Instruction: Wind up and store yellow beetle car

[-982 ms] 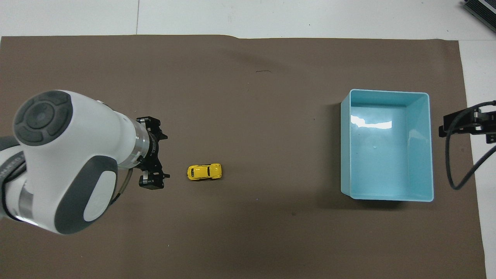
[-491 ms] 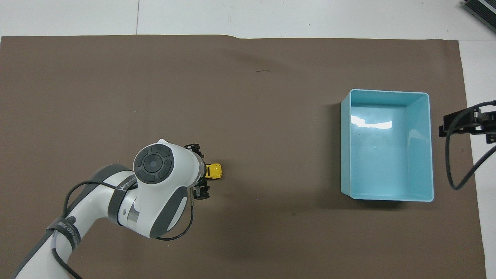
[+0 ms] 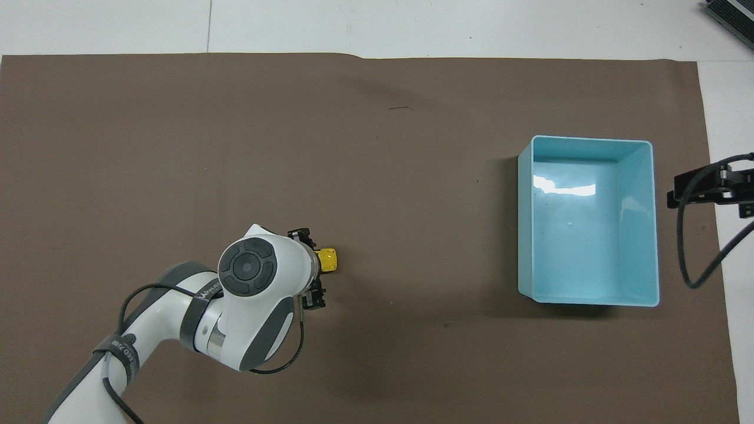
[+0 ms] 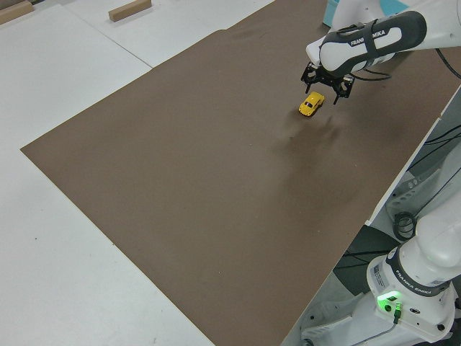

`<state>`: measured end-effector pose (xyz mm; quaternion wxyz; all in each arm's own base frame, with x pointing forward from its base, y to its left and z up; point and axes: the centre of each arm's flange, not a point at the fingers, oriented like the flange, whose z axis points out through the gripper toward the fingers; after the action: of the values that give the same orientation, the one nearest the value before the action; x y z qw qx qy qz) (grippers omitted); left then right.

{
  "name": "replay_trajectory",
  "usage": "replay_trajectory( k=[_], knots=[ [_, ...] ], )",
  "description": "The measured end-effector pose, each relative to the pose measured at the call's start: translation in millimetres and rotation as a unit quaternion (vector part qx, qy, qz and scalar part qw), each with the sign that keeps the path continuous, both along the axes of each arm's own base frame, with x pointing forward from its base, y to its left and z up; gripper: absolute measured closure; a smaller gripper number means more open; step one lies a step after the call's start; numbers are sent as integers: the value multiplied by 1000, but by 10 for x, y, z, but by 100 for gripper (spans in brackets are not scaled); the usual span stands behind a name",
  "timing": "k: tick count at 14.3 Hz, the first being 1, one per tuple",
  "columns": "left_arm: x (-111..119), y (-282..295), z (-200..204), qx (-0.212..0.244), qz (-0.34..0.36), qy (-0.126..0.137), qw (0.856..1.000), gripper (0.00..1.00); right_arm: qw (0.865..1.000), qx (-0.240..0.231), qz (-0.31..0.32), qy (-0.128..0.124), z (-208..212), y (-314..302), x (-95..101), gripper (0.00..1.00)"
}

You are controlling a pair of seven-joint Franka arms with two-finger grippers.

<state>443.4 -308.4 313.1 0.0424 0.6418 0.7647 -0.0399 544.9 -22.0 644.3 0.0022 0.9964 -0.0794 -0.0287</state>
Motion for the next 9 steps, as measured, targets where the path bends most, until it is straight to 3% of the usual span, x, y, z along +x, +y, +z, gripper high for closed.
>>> replay_trajectory(
  k=[4,6,9],
  knots=[
    [5,1,-42,8,-9,-4,1000,0,1000,0,0,0,0,0,0,0],
    [4,0,-42,11,-12,-5,1000,6,1000,0,0,0,0,0,0,0],
    [35,-1,-8,8,-13,-14,1000,44,1000,0,0,0,0,0,0,0]
  ],
)
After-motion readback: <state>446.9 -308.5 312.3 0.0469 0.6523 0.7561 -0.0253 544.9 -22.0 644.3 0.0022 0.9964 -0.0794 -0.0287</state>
